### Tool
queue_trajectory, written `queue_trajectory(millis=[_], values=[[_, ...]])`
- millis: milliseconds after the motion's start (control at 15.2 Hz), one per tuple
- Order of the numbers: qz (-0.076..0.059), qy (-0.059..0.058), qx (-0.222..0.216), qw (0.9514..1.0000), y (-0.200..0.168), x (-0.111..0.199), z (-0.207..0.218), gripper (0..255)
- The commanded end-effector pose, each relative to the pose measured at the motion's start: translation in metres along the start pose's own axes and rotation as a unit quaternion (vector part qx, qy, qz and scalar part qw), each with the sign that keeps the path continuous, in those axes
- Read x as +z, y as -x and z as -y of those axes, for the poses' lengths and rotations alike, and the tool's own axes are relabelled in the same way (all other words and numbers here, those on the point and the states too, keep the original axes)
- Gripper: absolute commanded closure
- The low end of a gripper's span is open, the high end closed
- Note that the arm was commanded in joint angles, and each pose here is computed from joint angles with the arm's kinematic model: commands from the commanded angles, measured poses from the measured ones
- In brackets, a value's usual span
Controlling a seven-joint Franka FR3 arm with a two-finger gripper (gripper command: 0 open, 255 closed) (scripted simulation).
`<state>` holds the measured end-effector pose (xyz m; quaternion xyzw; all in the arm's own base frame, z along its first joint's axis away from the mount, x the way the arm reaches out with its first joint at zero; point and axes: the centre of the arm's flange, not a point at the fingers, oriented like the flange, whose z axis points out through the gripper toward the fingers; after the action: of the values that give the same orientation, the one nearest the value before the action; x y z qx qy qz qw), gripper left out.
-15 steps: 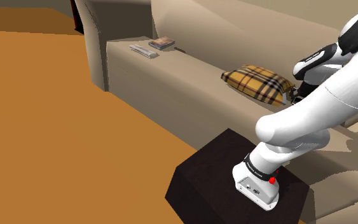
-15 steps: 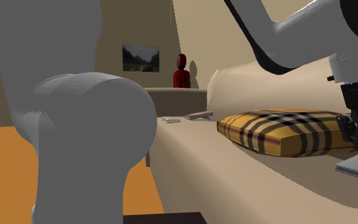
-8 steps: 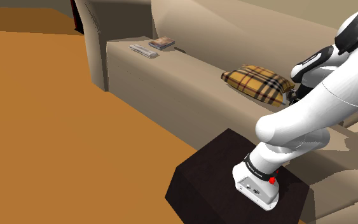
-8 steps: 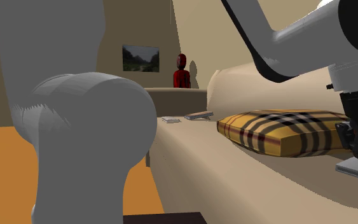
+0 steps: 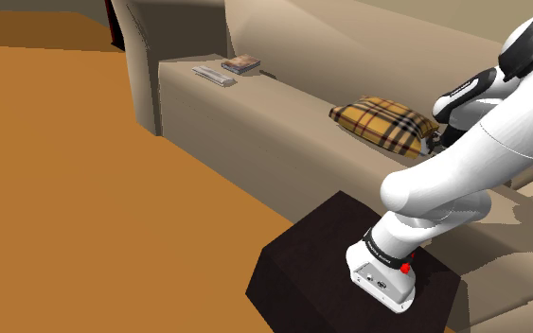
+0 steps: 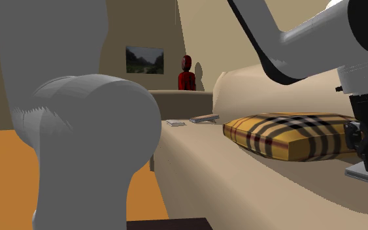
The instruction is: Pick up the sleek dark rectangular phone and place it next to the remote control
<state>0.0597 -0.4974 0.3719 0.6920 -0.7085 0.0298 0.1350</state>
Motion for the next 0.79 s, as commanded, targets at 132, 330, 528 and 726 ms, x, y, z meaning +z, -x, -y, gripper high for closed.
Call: queue_trajectory(millis=[132, 330, 528, 726], values=[[0.000, 0.000, 0.000, 1.0000, 0.000, -0.026, 0.000, 0], [0.000, 0.000, 0.000, 1.0000, 0.000, -0.050, 0.000, 0], [0.000, 0.000, 0.000, 1.0000, 0.000, -0.050, 0.000, 0], [0.000, 0.000, 0.000, 1.0000, 0.000, -0.050, 0.000, 0]])
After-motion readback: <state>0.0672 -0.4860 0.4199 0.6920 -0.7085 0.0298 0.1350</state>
